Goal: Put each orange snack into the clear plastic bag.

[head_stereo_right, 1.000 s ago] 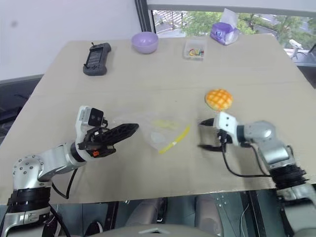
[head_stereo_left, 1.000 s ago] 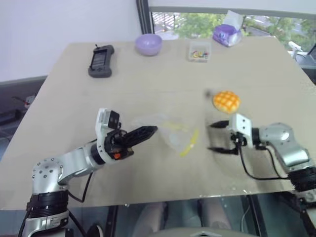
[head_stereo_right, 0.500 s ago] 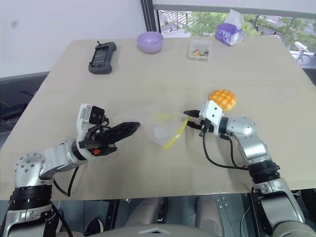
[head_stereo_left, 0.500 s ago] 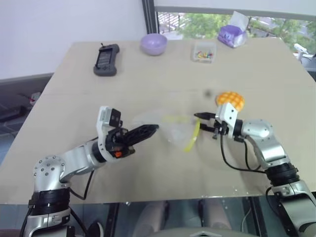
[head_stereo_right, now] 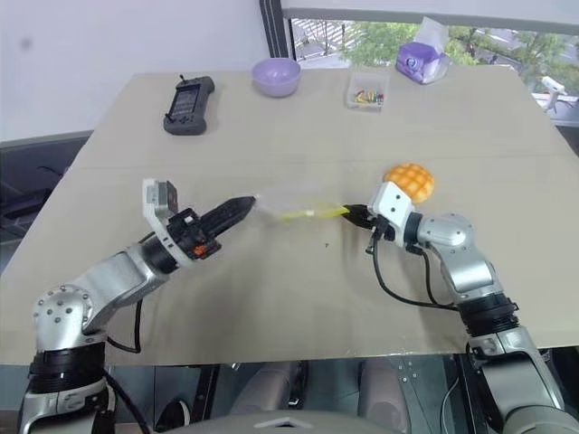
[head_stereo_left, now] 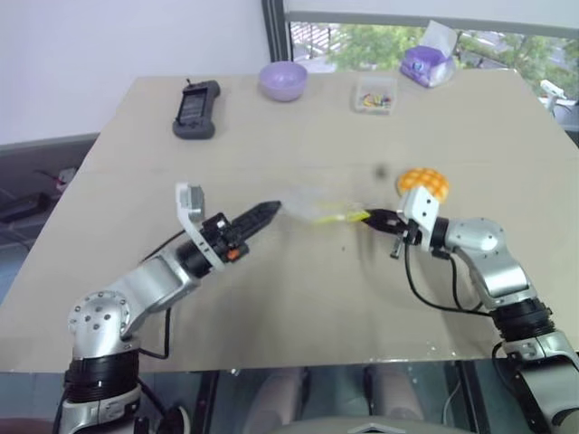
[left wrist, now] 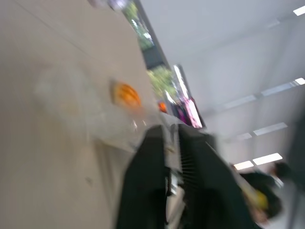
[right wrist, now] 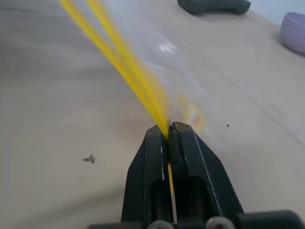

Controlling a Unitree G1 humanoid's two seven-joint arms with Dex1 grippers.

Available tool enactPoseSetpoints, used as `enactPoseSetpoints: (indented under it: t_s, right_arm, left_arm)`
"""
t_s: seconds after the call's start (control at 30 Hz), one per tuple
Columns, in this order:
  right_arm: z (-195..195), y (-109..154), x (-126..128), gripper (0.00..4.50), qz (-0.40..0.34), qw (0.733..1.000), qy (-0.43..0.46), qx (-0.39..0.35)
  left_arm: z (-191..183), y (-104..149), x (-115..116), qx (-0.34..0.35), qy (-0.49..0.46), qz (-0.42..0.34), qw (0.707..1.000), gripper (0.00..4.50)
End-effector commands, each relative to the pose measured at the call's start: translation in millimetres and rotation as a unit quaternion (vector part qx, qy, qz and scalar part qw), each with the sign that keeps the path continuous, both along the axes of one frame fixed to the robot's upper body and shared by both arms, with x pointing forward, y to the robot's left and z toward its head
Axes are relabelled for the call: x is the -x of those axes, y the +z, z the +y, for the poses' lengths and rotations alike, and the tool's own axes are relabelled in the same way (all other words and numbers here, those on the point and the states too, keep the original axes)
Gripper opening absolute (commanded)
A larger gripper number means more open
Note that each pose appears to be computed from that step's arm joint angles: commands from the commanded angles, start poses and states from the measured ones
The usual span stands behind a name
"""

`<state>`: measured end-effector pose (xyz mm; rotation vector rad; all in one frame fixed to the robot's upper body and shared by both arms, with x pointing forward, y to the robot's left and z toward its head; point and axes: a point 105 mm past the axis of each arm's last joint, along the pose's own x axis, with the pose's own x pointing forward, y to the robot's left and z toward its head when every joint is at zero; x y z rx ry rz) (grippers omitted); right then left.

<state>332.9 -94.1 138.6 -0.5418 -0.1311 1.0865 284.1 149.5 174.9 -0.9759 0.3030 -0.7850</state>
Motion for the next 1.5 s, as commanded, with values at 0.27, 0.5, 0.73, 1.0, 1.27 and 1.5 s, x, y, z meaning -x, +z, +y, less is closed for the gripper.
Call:
enactPoseSetpoints:
  t_s: [0.27, 0.5, 0.73, 1.0, 1.27, 1.5]
  right_arm:
    - [-10, 46, -33, 0.00, -0.118, 0.985, -0.129, -0.011]
    - [19, 51, -34, 0.00, -0.151, 0.975, -0.163, 0.027]
    - [18, 24, -40, 0.00, -0.009, 0.962, -0.257, 0.095]
    - [12, 38, -53, 0.00, 0.079, 0.905, -0.417, 0.007]
    - [17, 35, -54, 0.00, -0.068, 0.893, -0.407, 0.178]
    - [21, 36, -53, 0.00, -0.086, 0.889, -0.406, 0.193]
  left_arm:
    - [12, -5, 19, -0.212, -0.034, -0.079, 0.973, 2.70]
    - [33, -2, 12, -0.379, 0.001, -0.160, 0.912, 2.70]
    - [34, 2, -11, -0.549, 0.043, -0.258, 0.794, 2.70]
    - [25, 1, -50, -0.673, 0.111, -0.318, 0.658, 2.70]
    - [-9, 4, -48, -0.681, 0.086, -0.392, 0.612, 2.70]
    - [-37, 0, -42, -0.670, 0.052, -0.438, 0.597, 2.70]
